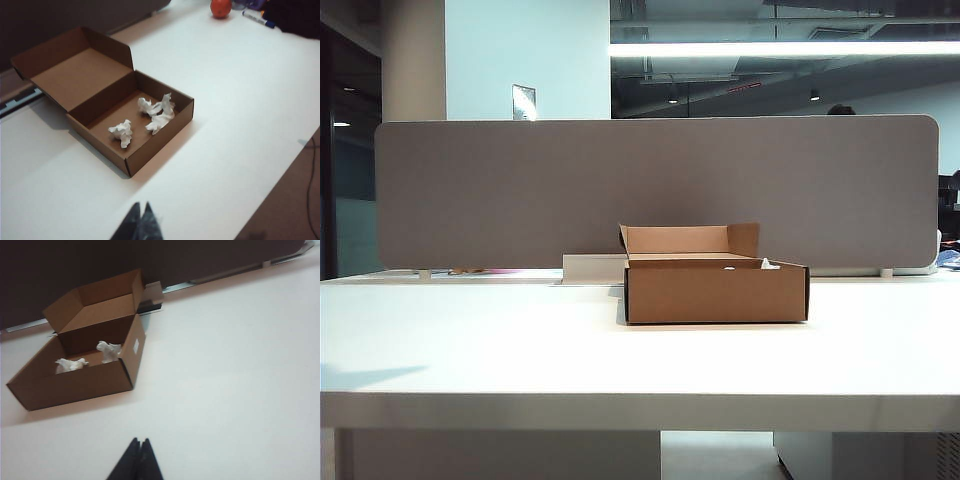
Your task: Pick up all the paper balls on the table and put them in the paper box.
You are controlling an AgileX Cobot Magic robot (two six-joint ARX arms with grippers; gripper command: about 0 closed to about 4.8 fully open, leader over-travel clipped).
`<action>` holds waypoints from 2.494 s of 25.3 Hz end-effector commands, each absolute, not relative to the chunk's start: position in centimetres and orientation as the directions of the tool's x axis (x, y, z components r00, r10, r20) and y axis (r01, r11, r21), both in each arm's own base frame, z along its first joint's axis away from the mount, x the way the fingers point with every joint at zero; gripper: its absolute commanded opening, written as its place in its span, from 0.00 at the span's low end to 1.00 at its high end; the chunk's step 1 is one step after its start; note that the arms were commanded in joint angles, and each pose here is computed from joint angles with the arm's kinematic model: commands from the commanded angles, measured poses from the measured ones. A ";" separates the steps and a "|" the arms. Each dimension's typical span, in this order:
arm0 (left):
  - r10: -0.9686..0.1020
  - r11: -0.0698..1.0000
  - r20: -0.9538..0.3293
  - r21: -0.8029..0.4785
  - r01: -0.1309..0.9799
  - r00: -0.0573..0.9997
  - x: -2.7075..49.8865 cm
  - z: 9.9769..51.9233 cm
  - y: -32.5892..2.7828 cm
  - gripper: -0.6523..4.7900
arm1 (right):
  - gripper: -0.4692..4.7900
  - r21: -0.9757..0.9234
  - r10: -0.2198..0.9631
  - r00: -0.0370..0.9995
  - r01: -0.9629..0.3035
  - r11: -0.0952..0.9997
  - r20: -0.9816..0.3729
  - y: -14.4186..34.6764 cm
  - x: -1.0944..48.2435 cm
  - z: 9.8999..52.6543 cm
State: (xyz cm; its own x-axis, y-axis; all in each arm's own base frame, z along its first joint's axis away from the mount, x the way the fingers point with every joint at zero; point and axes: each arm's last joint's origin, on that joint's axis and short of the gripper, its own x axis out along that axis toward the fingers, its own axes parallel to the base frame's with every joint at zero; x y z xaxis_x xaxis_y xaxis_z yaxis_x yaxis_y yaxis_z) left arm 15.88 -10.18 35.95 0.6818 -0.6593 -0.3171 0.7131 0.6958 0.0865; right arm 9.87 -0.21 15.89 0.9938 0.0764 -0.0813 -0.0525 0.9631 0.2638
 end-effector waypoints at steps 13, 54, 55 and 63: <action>-0.533 0.804 -0.237 0.156 0.573 0.812 10.6 36.5 -6.5 0.11 | 0.09 0.151 -0.018 0.985 0.044 0.988 -0.172 -0.5 9.8 14.8; -0.093 0.992 -0.061 -0.086 0.088 0.994 9.9 17.2 -0.6 0.11 | 0.09 0.151 -0.019 0.984 0.046 0.988 -0.176 -0.5 9.8 14.7; -0.092 0.993 -0.056 -0.086 0.087 0.994 9.8 17.1 -0.6 0.11 | 0.09 0.151 -0.019 0.984 0.046 0.988 -0.176 -0.5 9.8 14.7; -0.092 0.993 -0.022 -0.080 0.090 0.996 9.7 16.3 -0.6 0.11 | 0.09 0.151 -0.018 0.984 0.046 0.988 -0.176 -0.5 9.8 14.7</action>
